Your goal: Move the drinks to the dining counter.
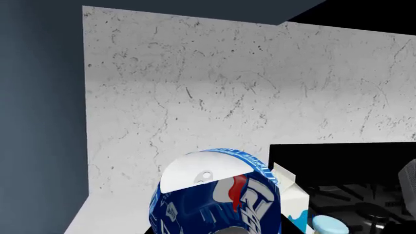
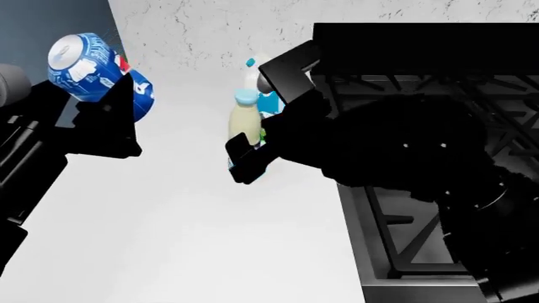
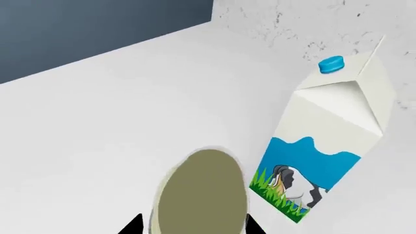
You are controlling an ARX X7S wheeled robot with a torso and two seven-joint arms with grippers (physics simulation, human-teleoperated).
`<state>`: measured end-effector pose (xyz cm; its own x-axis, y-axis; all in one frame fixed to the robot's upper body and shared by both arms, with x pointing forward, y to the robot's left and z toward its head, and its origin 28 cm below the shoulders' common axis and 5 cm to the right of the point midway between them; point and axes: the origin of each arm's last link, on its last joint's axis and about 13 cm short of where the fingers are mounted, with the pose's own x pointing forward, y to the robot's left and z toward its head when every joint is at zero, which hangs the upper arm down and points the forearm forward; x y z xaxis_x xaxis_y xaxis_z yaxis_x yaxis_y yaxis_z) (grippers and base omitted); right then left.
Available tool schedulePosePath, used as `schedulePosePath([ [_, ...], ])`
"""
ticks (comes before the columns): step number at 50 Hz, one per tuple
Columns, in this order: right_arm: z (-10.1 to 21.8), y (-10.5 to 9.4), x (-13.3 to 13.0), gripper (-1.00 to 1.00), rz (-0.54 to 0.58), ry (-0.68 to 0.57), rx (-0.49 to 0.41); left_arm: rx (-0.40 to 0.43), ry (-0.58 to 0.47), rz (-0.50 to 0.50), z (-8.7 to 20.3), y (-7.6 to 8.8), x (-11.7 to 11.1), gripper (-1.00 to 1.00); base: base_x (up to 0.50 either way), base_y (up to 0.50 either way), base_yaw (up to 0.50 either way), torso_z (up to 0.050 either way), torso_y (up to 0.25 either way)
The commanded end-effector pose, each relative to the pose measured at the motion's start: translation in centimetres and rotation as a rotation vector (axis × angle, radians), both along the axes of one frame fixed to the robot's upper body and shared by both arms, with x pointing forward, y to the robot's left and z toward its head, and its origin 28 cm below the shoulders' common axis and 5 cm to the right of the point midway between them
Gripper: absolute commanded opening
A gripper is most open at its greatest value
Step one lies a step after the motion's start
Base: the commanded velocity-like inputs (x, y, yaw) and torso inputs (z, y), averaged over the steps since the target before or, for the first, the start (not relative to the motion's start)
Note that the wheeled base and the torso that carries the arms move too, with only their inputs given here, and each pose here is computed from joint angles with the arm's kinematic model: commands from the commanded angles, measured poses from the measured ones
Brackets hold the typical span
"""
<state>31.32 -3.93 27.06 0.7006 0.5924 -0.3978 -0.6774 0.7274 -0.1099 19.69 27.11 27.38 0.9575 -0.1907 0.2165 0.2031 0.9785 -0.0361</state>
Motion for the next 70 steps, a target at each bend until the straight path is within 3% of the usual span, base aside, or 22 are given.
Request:
schedulePosePath([
  [1, 1.6, -1.9, -2.7, -1.00, -0.035, -0.123, 0.065, -0.013, 0.004, 0.012, -0.3, 0.3, -0.2, -1.00, 0.00, 0.00, 0.00, 0.000, 0.000],
  [5, 4.8, -3.7, -6.5, -1.00, -0.124, -0.319, 0.219, -0.011, -0.001, 0.004, 0.0, 0.0, -0.1, -1.00, 0.00, 0.00, 0.00, 0.000, 0.003],
  [8, 5.0, -5.1, -8.3, -1.00, -0.222, -0.394, 0.223, -0.007, 0.000, -0.003, 0.0, -0.2, 0.1, -1.00, 0.00, 0.00, 0.00, 0.000, 0.000],
  [12, 5.1, -6.1, -10.2, -1.00, -0.242, -0.424, 0.272, -0.004, 0.001, -0.019, 0.0, -0.7, 0.4, -1.00, 0.00, 0.00, 0.00, 0.000, 0.000],
  [13, 5.1, -6.2, -10.6, -1.00, -0.237, -0.441, 0.267, -0.002, 0.002, -0.021, 0.0, -0.8, 0.5, -1.00, 0.00, 0.00, 0.00, 0.000, 0.000],
  [14, 4.8, -6.4, -11.2, -1.00, -0.324, -0.509, 0.223, 0.000, 0.003, -0.023, 0.0, -0.9, 0.5, -1.00, 0.00, 0.00, 0.00, 0.000, 0.010],
  [15, 4.6, -6.4, -11.4, -1.00, -0.287, -0.501, 0.222, 0.003, 0.002, -0.027, 0.1, -1.0, 0.6, -1.00, 0.00, 0.00, 0.00, 0.000, 0.000],
  [18, 3.9, -6.3, -11.3, -1.00, -0.264, -0.461, 0.205, 0.008, 0.000, -0.032, 0.3, -1.1, 0.5, -1.00, 0.00, 0.00, 0.00, 0.000, 0.000],
  [20, 3.9, -6.3, -11.5, -1.00, -0.227, -0.504, 0.272, 0.010, 0.000, -0.031, 0.4, -1.1, 0.4, -1.00, 0.00, 0.00, 0.00, 0.000, 0.000],
  [21, 3.8, -6.3, -11.5, -1.00, -0.239, -0.528, 0.239, 0.011, 0.000, -0.030, 0.4, -1.1, 0.4, -1.00, 0.00, 0.00, 0.00, 0.000, 0.000],
  [23, 3.8, -6.3, -11.2, -1.00, -0.237, -0.498, 0.276, 0.012, 0.000, -0.028, 0.4, -1.1, 0.3, -1.00, 0.00, 0.00, 0.00, 0.000, 0.000],
  [24, 3.5, -6.3, -10.8, -1.00, -0.255, -0.486, 0.237, 0.012, 0.000, -0.027, 0.3, -1.0, 0.2, -1.00, 0.00, 0.00, 0.00, 0.000, 0.000],
  [70, 3.4, -5.8, -10.0, -1.00, -0.224, -0.486, 0.200, 0.009, 0.005, -0.019, 0.1, -0.8, 0.4, -1.00, -0.49, 0.07, 0.00, 0.001, 0.000],
])
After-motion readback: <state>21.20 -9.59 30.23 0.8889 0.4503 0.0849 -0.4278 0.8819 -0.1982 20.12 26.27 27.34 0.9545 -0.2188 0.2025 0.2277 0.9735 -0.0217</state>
